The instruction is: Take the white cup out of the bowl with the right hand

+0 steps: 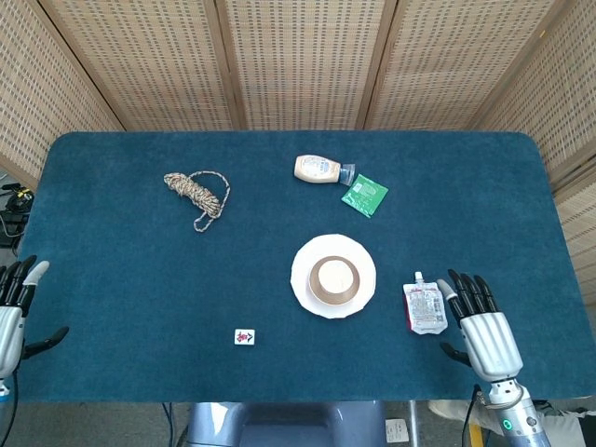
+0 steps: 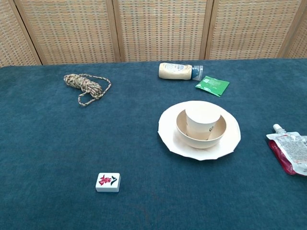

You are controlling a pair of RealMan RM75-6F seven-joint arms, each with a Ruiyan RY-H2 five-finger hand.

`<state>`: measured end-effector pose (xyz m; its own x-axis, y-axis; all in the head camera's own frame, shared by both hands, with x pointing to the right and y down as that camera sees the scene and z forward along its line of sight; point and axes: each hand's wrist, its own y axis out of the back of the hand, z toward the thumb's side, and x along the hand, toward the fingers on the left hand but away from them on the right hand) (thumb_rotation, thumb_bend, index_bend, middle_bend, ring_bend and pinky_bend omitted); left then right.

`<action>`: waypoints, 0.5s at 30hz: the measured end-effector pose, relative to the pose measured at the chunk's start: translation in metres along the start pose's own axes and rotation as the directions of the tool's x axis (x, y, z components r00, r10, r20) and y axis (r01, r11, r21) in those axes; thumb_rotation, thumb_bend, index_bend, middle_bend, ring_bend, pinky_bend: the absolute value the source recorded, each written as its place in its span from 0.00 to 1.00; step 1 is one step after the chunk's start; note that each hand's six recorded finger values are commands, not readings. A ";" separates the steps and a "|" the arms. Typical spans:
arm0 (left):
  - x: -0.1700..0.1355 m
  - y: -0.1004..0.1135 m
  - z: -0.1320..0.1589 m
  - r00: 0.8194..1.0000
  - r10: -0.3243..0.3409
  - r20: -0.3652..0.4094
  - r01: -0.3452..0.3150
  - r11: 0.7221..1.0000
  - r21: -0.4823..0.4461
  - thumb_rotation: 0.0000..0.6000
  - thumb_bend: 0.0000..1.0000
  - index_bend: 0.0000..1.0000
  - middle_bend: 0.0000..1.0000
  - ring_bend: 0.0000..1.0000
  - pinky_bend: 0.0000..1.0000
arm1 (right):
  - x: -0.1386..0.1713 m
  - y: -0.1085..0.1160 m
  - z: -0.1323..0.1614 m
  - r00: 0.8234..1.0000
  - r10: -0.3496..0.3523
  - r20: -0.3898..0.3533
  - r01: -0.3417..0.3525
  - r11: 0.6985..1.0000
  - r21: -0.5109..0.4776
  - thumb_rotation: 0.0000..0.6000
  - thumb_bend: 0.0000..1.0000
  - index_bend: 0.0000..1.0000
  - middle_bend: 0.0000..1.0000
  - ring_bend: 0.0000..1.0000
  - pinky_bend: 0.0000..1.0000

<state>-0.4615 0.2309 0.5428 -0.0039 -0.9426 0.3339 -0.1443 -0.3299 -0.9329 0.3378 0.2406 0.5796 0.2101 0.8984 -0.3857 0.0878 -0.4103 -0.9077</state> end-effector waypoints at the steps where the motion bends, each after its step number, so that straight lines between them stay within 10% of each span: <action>1: 0.000 0.000 0.000 1.000 0.001 0.000 -0.001 1.000 -0.002 1.00 0.03 0.00 0.00 0.00 0.00 | -0.004 0.001 0.004 1.000 0.005 -0.010 -0.005 1.000 -0.005 1.00 0.23 0.01 0.00 0.00 0.00; 15: -0.002 0.005 -0.001 1.000 -0.004 0.012 0.004 0.999 -0.040 1.00 0.02 0.00 0.00 0.00 0.00 | -0.078 -0.001 0.076 0.985 0.122 -0.119 -0.126 0.992 -0.023 1.00 0.37 0.17 0.00 0.00 0.02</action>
<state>-0.4633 0.2309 0.5376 0.0089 -0.9419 0.3357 -0.1841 -0.3315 -0.9253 0.2474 0.1826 0.5980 0.3340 0.8164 -0.4711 0.0835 -0.5234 -0.8480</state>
